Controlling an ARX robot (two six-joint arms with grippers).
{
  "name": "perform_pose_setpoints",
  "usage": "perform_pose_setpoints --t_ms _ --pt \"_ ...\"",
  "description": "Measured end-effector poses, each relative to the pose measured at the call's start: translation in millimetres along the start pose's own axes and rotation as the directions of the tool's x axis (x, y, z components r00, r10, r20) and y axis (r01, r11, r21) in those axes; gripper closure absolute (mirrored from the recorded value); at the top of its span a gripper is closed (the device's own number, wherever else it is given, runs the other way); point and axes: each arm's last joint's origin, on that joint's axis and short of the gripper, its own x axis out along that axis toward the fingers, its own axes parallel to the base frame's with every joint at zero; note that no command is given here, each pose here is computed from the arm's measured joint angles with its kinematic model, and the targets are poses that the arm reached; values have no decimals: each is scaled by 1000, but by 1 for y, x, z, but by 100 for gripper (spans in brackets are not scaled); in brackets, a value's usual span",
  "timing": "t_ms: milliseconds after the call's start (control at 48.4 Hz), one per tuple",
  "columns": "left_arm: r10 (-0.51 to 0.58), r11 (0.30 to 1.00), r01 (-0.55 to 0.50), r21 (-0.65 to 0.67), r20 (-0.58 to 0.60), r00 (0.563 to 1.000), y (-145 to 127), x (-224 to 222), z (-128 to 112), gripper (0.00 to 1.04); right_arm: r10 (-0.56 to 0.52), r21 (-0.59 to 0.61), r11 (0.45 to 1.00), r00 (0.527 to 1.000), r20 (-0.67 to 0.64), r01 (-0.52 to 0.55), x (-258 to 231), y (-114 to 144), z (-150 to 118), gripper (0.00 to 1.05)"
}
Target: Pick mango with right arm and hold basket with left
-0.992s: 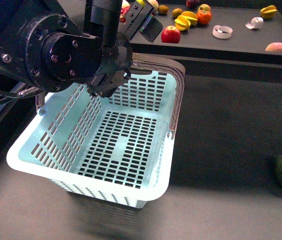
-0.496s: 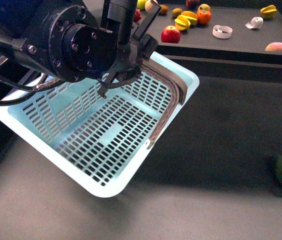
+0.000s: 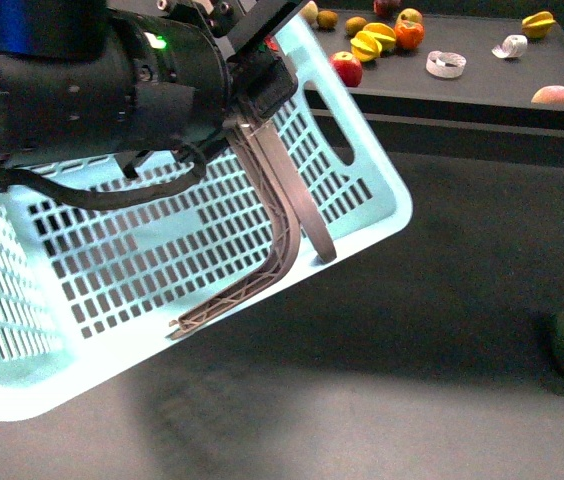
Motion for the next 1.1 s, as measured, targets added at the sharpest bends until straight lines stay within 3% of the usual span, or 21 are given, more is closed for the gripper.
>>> perform_pose_setpoints --t_ms 186,331,640,1095 --pt "-126 982 131 134 -48 991 -3 -33 -12 88 0 0 1000 1000 0 0 0 0 0 8" --pt "-211 948 235 215 -128 969 -6 -51 -35 88 0 0 1000 1000 0 0 0 0 0 8" --pt "-223 934 252 252 -140 965 -12 -49 -48 88 0 0 1000 1000 0 0 0 0 0 8" --pt "-212 937 240 253 -133 968 -12 -49 -49 88 0 0 1000 1000 0 0 0 0 0 8"
